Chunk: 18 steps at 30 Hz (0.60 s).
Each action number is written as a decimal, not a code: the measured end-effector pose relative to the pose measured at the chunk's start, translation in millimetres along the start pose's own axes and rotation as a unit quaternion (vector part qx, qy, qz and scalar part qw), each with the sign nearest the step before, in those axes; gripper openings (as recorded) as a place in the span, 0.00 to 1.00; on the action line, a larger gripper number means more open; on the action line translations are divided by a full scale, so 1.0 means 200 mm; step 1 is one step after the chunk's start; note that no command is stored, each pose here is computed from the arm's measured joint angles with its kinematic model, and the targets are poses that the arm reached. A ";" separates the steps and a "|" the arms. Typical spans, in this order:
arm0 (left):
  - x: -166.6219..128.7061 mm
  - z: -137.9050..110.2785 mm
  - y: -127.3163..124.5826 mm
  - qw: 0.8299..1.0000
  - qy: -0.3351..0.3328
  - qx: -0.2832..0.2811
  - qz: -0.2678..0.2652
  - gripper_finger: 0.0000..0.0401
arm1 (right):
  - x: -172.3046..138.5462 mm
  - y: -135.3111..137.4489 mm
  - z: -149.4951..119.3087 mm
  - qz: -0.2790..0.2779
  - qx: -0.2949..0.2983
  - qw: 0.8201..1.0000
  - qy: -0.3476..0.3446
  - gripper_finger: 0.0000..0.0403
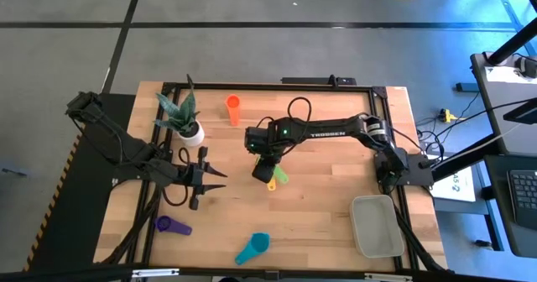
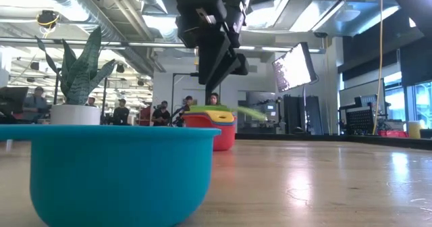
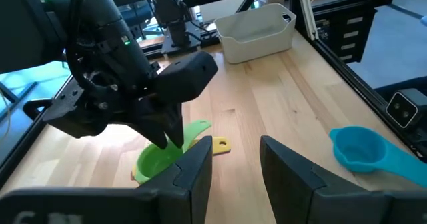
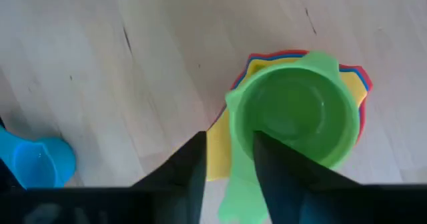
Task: Nest measuring cups in basket
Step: Stack the green measuring cup on top of the yellow measuring cup
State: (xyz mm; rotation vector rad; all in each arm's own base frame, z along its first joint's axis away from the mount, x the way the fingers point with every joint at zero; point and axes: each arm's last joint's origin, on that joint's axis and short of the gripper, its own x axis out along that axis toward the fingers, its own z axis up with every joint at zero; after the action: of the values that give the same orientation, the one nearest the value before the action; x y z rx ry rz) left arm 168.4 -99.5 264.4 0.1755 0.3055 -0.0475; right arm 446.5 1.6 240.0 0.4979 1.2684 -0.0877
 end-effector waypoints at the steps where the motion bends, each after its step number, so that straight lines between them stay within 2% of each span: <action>1: 0.00 0.00 0.00 1.000 0.000 0.000 0.000 0.30 | 0.00 0.00 0.00 0.002 0.000 1.000 0.001 0.34; 6: 0.00 0.00 0.00 1.000 0.003 -0.010 0.000 0.30 | 0.00 0.00 -0.01 0.016 -0.002 1.000 0.011 0.42; 8: 0.00 -0.01 0.00 1.000 0.008 -0.015 0.000 0.30 | -0.02 0.00 -0.03 0.004 -0.009 1.000 0.025 0.43; 13: 0.01 -0.02 -0.01 0.999 0.021 -0.025 0.002 0.30 | -0.10 -0.05 -0.11 -0.095 -0.012 0.993 0.071 0.43; 18: 0.02 -0.04 -0.02 0.999 0.031 -0.018 0.001 0.30 | -0.12 -0.05 -0.19 -0.179 -0.012 0.977 0.110 0.43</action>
State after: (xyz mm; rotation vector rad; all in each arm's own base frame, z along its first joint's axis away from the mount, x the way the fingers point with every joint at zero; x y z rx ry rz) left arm 170.5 -103.0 255.0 0.1420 0.3678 -0.0340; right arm 402.2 3.6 252.4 0.2576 1.5664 -0.3279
